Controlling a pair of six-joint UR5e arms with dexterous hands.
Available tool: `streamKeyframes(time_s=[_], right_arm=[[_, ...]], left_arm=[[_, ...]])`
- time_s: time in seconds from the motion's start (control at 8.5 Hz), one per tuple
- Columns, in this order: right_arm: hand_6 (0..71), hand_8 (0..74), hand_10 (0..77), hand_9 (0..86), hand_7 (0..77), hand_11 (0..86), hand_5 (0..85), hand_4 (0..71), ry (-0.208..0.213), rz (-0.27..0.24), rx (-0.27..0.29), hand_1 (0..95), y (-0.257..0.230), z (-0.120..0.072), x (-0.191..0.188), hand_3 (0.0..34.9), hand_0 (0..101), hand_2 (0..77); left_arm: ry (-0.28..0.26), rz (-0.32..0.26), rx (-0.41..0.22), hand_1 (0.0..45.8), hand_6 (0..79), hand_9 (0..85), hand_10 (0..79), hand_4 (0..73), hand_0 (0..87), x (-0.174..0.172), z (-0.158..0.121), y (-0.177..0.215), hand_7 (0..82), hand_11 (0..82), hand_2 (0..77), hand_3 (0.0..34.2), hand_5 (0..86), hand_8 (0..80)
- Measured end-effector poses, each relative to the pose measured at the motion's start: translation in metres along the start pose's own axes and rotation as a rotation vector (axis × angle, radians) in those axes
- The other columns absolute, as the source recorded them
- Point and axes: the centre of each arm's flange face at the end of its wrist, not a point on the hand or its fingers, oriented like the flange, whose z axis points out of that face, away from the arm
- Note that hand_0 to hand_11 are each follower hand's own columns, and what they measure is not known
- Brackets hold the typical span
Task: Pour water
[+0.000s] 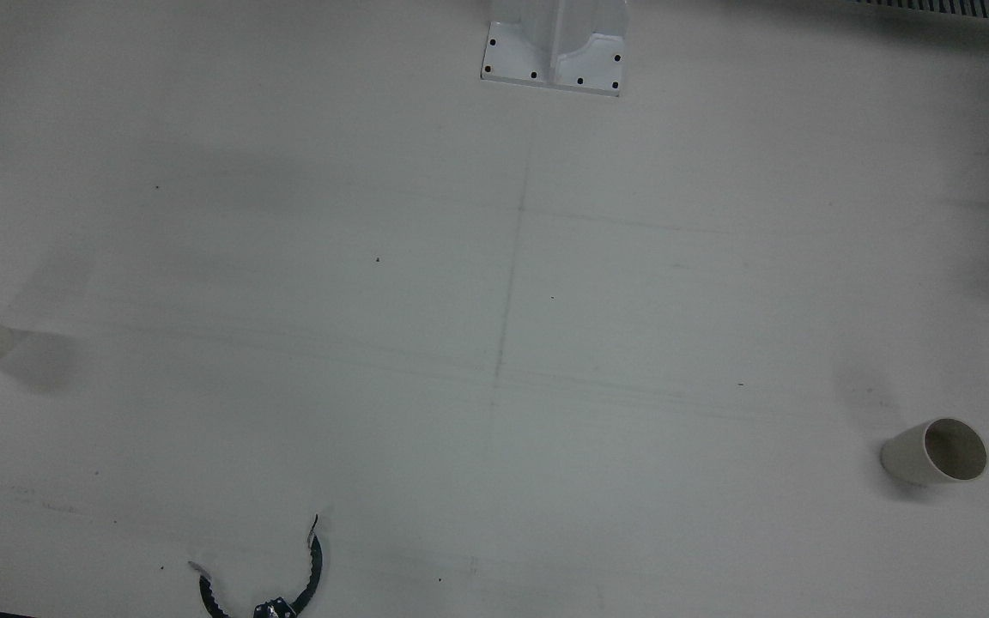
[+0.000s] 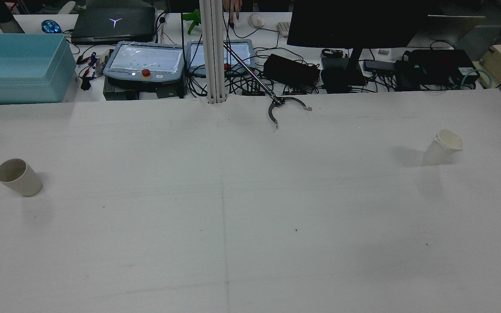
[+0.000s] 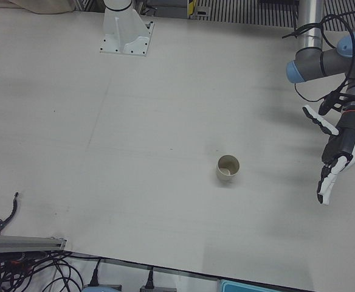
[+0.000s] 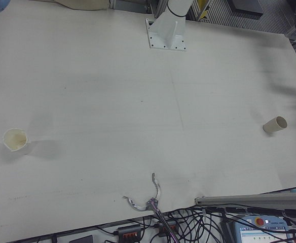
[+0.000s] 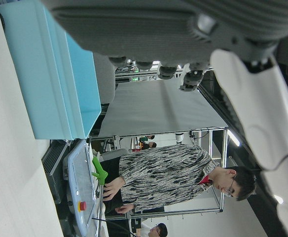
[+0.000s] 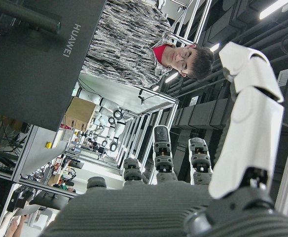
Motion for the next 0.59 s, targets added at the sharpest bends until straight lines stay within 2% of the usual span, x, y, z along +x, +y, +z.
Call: streamKeyframes(time_s=[0.35,0.47,0.59], right_arm=[[18.0,5.4,0.0,9.8,24.0,0.5,6.5,11.5,0.007,0.002,0.001,23.5,0.000,-0.002,0.003,11.9,52,24.5],[18.0,5.4,0.0,9.8,24.0,0.5,6.5,11.5,0.022,0.004,0.009,23.5,-0.003,-0.006,0.011,11.8,52,24.5],[18.0,5.4,0.0,9.8,21.8,0.5,6.5,7.1,0.038,0.004,0.014,23.5,-0.006,-0.009,0.020,11.8,52,24.5]], left_arm=[[0.000,0.005,0.001,3.3,4.4,0.5,0.0,16.9,50.0,-0.002,-0.011,-0.006,2.2,0.5,1.1,0.1,0.0,0.0],[-0.001,0.034,0.000,3.3,4.9,0.5,0.0,16.9,50.0,-0.006,-0.022,-0.012,2.2,0.5,1.1,0.1,0.0,0.0],[0.001,0.076,0.002,3.8,4.9,0.5,0.0,16.9,50.0,-0.010,-0.039,-0.020,2.2,0.5,1.1,0.0,0.0,0.0]])
